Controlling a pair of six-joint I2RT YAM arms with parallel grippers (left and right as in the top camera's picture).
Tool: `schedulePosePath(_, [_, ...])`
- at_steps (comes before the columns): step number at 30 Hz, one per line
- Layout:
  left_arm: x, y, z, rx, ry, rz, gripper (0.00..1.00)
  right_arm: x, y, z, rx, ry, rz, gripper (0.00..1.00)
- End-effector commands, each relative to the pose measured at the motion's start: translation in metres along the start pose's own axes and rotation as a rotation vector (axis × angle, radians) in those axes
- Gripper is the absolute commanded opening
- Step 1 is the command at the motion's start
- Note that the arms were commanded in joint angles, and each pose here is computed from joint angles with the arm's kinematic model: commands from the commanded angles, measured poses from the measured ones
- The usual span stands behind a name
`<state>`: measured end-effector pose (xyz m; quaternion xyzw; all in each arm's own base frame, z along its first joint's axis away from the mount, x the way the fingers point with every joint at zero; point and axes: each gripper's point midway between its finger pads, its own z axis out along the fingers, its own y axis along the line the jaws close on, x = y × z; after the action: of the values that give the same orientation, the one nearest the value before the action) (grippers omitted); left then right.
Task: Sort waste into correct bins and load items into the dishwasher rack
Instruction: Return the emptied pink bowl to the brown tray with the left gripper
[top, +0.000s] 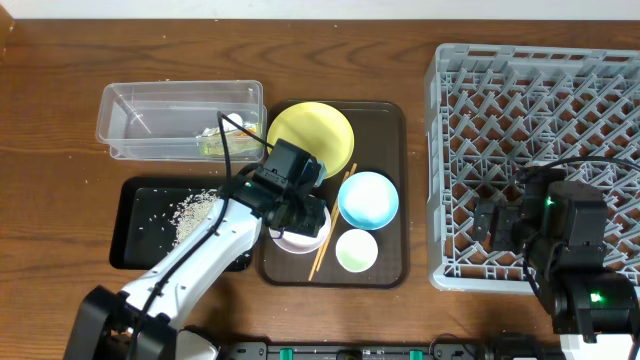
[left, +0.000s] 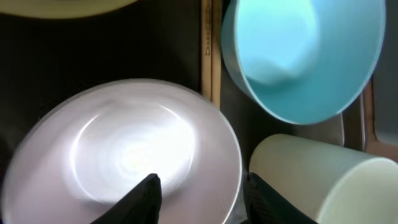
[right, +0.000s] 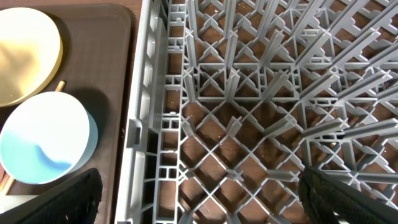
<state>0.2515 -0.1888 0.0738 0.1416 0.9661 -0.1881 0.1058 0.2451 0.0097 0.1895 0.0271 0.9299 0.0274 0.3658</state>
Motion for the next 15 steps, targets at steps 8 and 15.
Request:
schedulePosePath(8, [-0.014,-0.048,-0.033,0.081,-0.107,0.132,0.5,-0.006,0.0,-0.005,-0.002,-0.019,0.009,0.99])
schedulePosePath(15, [0.006,-0.059,-0.002,0.034,-0.007,0.189,0.5,-0.006,0.0,-0.005,-0.001,-0.018,0.009,0.99])
